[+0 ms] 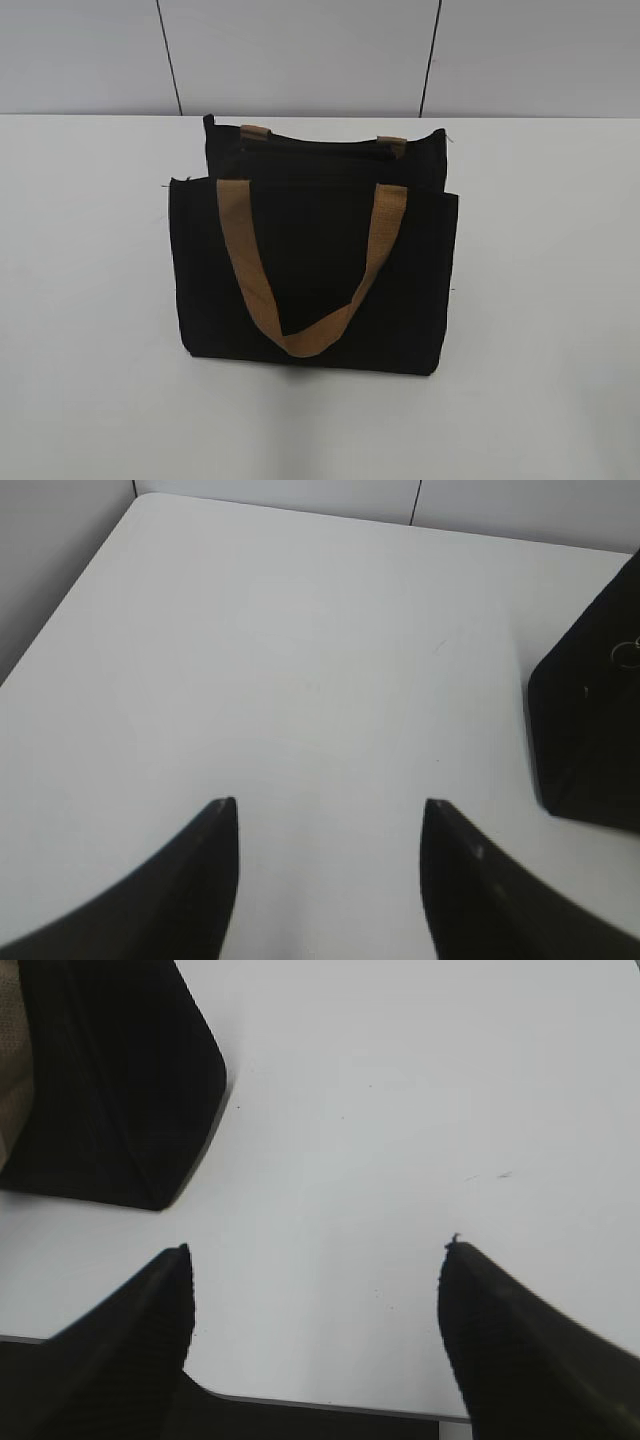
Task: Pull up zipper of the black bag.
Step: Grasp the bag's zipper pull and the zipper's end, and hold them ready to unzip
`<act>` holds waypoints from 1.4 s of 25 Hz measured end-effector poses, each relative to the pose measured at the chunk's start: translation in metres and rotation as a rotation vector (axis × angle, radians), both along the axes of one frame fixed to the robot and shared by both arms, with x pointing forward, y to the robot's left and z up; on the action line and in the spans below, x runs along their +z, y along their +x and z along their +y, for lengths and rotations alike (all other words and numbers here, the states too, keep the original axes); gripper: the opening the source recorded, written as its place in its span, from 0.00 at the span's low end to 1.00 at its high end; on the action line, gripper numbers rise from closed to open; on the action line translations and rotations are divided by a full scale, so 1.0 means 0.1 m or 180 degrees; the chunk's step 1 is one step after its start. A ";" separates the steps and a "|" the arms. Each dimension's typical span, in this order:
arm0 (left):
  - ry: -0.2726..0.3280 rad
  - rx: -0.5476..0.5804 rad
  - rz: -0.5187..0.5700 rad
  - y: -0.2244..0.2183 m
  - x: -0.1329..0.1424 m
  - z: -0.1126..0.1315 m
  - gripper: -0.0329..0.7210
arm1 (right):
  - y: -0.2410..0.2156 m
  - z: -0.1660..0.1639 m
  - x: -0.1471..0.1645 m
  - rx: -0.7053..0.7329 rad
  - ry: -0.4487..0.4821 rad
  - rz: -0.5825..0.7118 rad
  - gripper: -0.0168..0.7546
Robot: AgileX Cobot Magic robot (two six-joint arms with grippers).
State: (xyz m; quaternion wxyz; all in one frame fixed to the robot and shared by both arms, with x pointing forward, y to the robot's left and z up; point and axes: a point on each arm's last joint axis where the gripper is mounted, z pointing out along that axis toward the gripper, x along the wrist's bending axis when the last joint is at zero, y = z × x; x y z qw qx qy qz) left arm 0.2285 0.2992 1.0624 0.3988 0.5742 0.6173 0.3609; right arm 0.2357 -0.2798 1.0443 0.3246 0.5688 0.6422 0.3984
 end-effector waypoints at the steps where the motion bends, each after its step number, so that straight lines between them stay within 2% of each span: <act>1: 0.0000 0.0000 0.0000 0.00 0.00 0.00 0.62 | 0.00 0.00 0.00 0.0000 0.0000 0.0000 0.77; 18: 0.0000 0.0000 -0.0041 0.00 0.02 0.00 0.62 | 0.00 0.00 0.00 0.0000 0.0000 0.0000 0.77; 22: 0.0030 0.0030 -0.0605 0.02 0.21 0.01 0.62 | 0.00 0.00 0.00 0.0000 0.0000 0.0000 0.77; 28: 0.0342 0.0139 -0.1680 0.27 0.50 0.06 0.62 | 0.00 0.00 0.00 0.0000 0.0000 -0.0001 0.77; 31: 0.0378 0.0081 -0.1958 0.56 0.47 0.04 0.63 | 0.00 0.00 0.00 0.0000 0.0000 -0.0001 0.77; 35: 0.0414 -0.0031 -0.1995 1.03 0.27 0.02 0.63 | 0.00 0.00 0.00 0.0000 0.0000 -0.0001 0.77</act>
